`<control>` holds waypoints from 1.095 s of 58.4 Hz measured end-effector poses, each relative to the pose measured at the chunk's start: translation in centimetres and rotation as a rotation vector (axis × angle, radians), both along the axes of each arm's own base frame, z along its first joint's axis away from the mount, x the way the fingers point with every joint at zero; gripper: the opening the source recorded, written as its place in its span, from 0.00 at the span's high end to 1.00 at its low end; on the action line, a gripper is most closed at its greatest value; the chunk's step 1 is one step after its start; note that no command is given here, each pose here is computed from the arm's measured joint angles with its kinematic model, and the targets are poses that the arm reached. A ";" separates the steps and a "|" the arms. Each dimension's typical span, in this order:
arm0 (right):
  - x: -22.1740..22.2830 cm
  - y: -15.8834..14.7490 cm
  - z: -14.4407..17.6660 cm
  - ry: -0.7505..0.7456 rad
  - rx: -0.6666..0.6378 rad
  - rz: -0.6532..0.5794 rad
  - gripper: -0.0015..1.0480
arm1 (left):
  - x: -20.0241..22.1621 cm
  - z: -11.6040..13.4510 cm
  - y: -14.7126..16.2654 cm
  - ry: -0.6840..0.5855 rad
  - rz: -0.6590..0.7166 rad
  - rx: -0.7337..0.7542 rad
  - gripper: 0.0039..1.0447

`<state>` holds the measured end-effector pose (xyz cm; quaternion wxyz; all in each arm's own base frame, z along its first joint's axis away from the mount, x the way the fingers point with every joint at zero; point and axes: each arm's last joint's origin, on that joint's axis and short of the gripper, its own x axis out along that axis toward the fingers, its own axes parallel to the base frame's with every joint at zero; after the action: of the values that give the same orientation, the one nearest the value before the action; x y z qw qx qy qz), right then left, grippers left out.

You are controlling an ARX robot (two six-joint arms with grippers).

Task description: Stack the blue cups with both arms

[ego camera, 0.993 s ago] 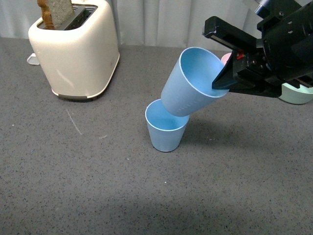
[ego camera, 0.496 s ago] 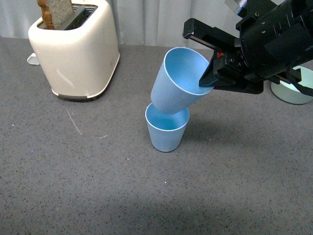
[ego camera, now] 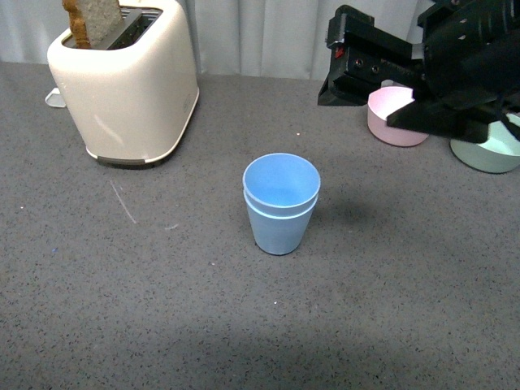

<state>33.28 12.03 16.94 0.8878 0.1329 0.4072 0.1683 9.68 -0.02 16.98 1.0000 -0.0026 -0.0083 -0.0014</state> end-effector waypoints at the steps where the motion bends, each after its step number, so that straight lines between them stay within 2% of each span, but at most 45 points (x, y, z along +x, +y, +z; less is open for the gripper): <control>1: 0.0 -0.1 0.1 -0.018 -0.012 0.002 0.14 | 0.0 0.0 0.0 0.000 0.000 0.000 0.06; 4: -0.1 -0.2 0.5 -0.040 -0.019 0.008 0.07 | 0.0 0.0 0.0 0.000 0.000 0.000 0.06; 19: -0.2 -0.1 0.5 -0.083 -0.059 0.018 0.10 | 0.0 0.0 0.0 0.000 0.000 0.000 0.06; 26: -1.5 -1.4 -1.1 -0.516 -0.255 -0.210 0.28 | 0.0 0.0 0.0 0.000 -0.002 0.000 0.06; 29: -2.9 -2.7 -1.4 -0.636 -0.282 -0.284 0.36 | 0.0 0.0 0.0 0.000 0.003 0.000 0.06; 36: -5.6 -5.3 -0.3 -0.828 -0.257 -0.360 0.55 | 0.0 0.0 0.0 0.000 0.002 0.000 0.06; 42: -7.6 -6.6 -0.4 -0.847 -0.262 -0.355 0.70 | 0.0 0.0 0.0 0.000 0.000 0.000 0.06; 44: -8.6 -7.2 -0.8 -0.834 -0.271 -0.349 0.79 | 0.0 0.0 0.0 0.000 0.000 0.000 0.06; 51: -10.7 -8.4 -0.9 -0.828 -0.278 -0.343 0.99 | 0.0 0.0 0.0 0.000 0.000 0.000 0.06; 64: -14.0 -10.1 -0.9 -0.827 -0.282 -0.348 0.99 | 0.0 0.0 0.0 0.000 0.000 0.000 0.06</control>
<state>19.25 1.96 16.05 1.0000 -0.0009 0.0098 -0.0010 9.68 -0.02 16.98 1.0000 -0.0024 -0.0081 -0.0012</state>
